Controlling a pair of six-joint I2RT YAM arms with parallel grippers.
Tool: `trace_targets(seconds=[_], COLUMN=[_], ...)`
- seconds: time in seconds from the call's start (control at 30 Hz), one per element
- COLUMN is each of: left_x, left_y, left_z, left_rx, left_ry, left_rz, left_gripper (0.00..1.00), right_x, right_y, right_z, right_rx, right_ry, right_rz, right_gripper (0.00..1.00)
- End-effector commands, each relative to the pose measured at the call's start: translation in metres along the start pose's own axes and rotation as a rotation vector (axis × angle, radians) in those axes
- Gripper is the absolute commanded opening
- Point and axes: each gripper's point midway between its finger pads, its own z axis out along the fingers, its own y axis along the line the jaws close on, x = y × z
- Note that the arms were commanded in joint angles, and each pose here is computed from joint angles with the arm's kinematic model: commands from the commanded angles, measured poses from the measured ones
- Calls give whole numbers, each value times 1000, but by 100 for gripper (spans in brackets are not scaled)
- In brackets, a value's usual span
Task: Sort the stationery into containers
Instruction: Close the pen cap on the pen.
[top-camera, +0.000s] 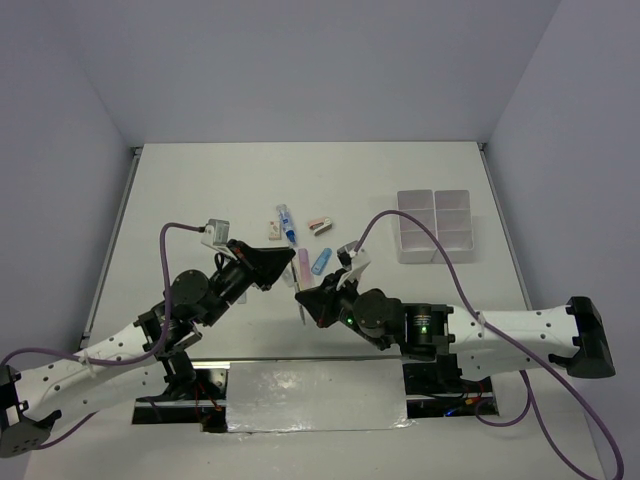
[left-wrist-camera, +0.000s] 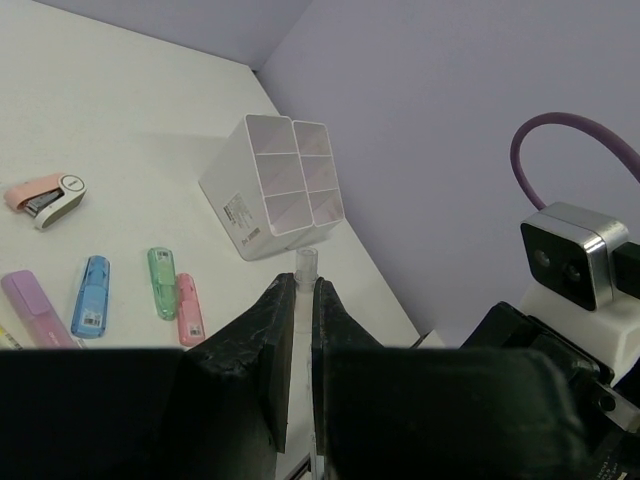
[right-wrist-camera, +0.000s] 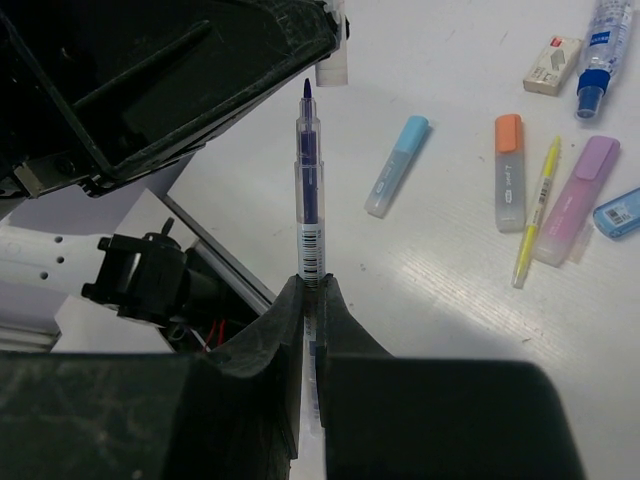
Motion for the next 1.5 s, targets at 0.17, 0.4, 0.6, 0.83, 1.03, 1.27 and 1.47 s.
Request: trace_targets(seconds=[0.17, 0.4, 0.6, 0.83, 1.03, 1.27, 1.47], left_x=[-19, -20, -22, -23, -21, -16, -14], left_y=[-19, -16, -14, -11, -9, -11, -6], left_z=[0, -1, 0, 0, 2, 4, 3], left_rx=[61, 45, 32, 13, 2, 13, 1], left_ry=[-54, -61, -65, -71, -65, -52, -52], left_rz=[-13, -10, -5, -5, -8, -10, -9], left_gripper=[0, 0, 0, 0, 0, 0, 0], right_x=[-18, -17, -17, -15, -8, -11, -12], right_y=[3, -1, 0, -2, -11, -11, -10], right_z=[3, 1, 3, 2, 4, 6, 7], right_rx=[20, 28, 35, 36, 83, 93, 89], right_ry=[-44, -43, -37, -36, -16, -26, -26], right_rz=[11, 12, 4, 9, -16, -23, -23], right_gripper=[0, 0, 0, 0, 0, 0, 0])
